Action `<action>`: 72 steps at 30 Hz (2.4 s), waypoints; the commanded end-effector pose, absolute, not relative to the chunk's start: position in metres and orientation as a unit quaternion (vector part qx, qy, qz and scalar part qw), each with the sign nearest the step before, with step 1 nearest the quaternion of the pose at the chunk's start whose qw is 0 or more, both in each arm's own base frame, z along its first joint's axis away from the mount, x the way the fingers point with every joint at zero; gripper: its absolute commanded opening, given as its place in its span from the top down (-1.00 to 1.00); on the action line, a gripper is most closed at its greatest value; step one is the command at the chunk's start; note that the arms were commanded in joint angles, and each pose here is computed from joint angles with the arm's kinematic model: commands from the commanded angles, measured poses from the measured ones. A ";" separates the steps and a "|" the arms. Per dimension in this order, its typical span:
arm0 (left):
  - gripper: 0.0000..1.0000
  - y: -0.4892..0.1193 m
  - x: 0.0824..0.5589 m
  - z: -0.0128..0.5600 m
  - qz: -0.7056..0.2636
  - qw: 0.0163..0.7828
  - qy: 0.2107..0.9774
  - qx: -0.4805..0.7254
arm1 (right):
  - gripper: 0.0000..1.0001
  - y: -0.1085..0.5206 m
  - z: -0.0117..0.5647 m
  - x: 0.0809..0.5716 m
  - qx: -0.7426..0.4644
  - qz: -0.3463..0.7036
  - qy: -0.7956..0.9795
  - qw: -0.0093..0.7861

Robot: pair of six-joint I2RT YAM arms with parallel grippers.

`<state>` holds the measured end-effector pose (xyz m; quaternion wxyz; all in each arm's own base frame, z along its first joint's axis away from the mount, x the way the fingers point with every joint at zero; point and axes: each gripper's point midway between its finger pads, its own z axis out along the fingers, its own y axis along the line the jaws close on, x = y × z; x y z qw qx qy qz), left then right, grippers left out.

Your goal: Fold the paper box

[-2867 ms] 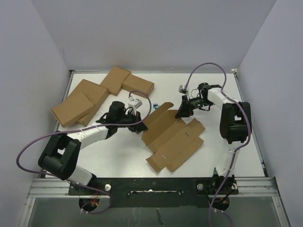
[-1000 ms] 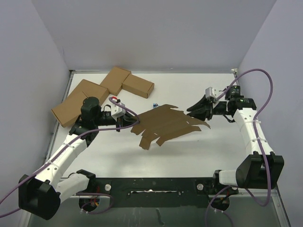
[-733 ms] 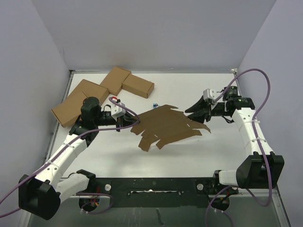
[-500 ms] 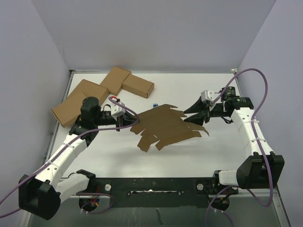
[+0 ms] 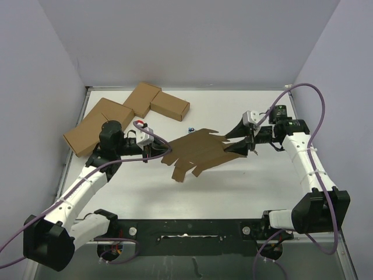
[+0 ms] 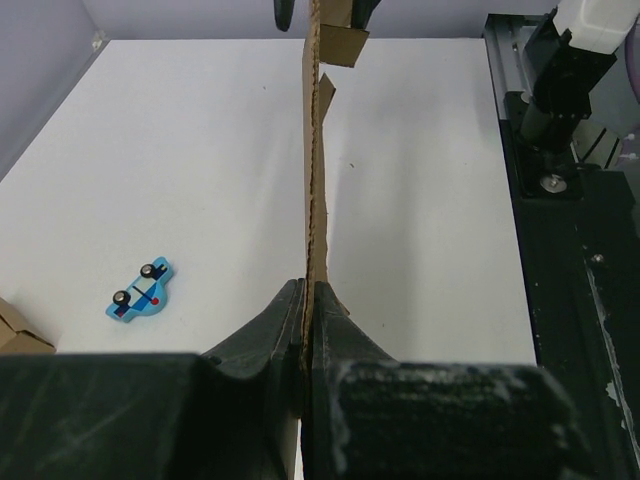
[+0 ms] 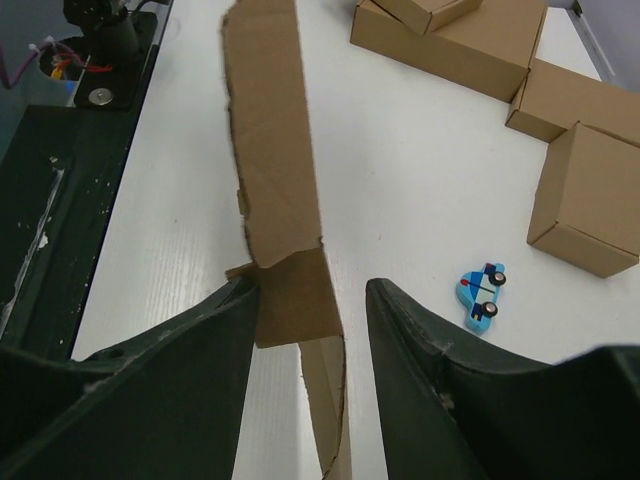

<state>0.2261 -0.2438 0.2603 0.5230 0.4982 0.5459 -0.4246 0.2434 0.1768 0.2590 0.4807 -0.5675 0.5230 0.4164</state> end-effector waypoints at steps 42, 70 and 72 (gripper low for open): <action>1.00 -0.237 0.233 0.281 -0.452 0.537 0.532 0.474 | -0.23 0.183 0.260 0.256 -0.555 0.421 0.546 0.465; 1.00 -0.211 0.298 0.239 -0.381 0.506 0.683 0.363 | 0.61 0.053 0.134 0.341 -0.093 0.453 0.799 0.385; 1.00 -0.211 0.299 0.239 -0.381 0.506 0.683 0.362 | 0.61 0.064 0.121 0.342 -0.086 0.464 0.802 0.366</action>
